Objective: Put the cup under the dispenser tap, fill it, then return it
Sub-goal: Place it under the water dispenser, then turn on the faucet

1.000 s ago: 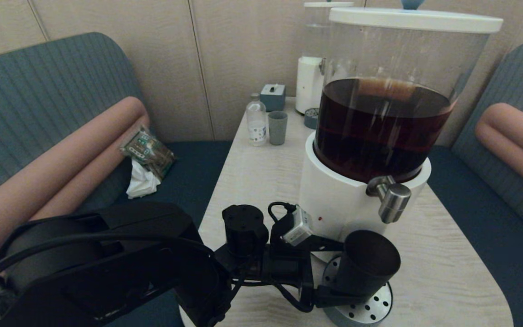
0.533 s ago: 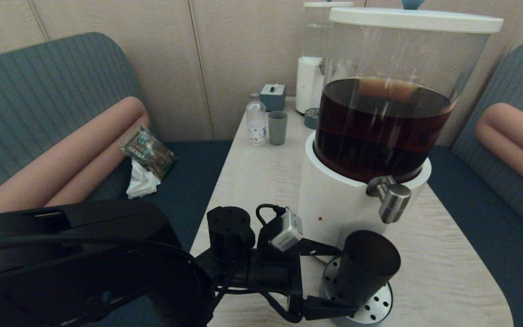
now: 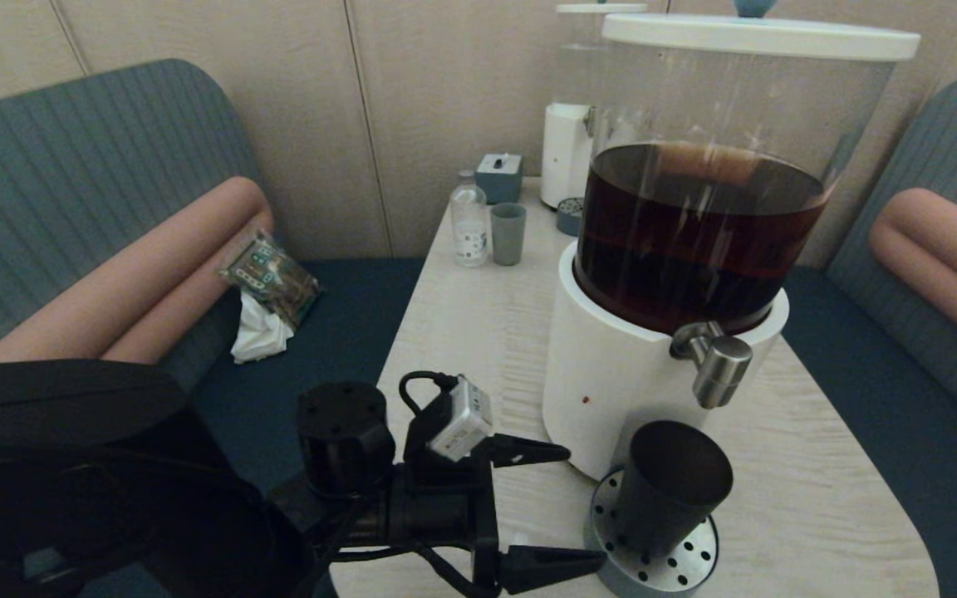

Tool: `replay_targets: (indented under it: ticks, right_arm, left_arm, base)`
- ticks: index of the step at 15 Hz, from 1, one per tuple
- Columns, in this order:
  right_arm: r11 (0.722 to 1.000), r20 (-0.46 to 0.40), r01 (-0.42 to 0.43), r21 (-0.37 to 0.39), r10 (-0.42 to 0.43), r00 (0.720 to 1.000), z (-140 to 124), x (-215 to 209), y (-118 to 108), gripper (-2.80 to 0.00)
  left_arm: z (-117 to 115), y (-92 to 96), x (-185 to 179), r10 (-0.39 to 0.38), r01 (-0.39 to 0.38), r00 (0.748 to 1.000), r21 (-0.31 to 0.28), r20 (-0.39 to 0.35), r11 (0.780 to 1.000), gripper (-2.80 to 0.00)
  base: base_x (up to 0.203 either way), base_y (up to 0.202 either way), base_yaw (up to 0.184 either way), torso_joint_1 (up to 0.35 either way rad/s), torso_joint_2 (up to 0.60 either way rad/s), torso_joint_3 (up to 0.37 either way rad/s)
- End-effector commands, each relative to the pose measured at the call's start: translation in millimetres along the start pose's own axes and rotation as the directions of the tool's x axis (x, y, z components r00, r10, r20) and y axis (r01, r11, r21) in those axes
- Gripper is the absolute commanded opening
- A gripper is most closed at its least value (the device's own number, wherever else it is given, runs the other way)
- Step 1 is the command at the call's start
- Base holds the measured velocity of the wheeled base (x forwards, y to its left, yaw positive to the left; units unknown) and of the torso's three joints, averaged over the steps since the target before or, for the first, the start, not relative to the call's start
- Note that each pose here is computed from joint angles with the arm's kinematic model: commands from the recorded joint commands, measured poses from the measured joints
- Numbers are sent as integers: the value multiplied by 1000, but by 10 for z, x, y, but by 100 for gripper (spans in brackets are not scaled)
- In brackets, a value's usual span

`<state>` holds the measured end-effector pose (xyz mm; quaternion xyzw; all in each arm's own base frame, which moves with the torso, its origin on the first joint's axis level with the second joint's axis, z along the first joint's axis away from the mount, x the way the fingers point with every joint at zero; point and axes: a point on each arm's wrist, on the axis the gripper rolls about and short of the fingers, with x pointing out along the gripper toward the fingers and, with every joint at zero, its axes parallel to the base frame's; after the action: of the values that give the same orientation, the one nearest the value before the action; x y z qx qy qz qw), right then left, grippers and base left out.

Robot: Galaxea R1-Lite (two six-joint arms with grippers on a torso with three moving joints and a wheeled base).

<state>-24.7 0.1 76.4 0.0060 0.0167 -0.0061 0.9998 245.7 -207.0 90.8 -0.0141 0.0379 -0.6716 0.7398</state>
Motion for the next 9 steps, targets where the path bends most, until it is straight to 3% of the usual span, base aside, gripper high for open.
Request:
replay_targets:
  ticks: [1,4,5,9]
  right_arm:
    - [1000,1,0,0,0,1000,-1,-2,0,-280]
    - [1000,1,0,0,0,1000,-1,-2,0,-280]
    - [1000,1,0,0,0,1000,-1,-2,0,-280]
    - [1000,1,0,0,0,1000,-1,-2,0,-280]
  left_arm:
    - [168,-16,-189,47,-48,998,26,35,999,0]
    - [418,11,-512,233,-234,967,-1,103,972,0]
    - [514,-7,-614,287,-289,949,-11,133,957,-280]
    - [697,-221,-945,393,-392,899,-45,192,919,-280]
  base:
    - [0,0,0,0,0,0]
    - [0,0,0,0,0,0]
    - [0,0,0,0,0,0]
    - [0,0,0,0,0,0]
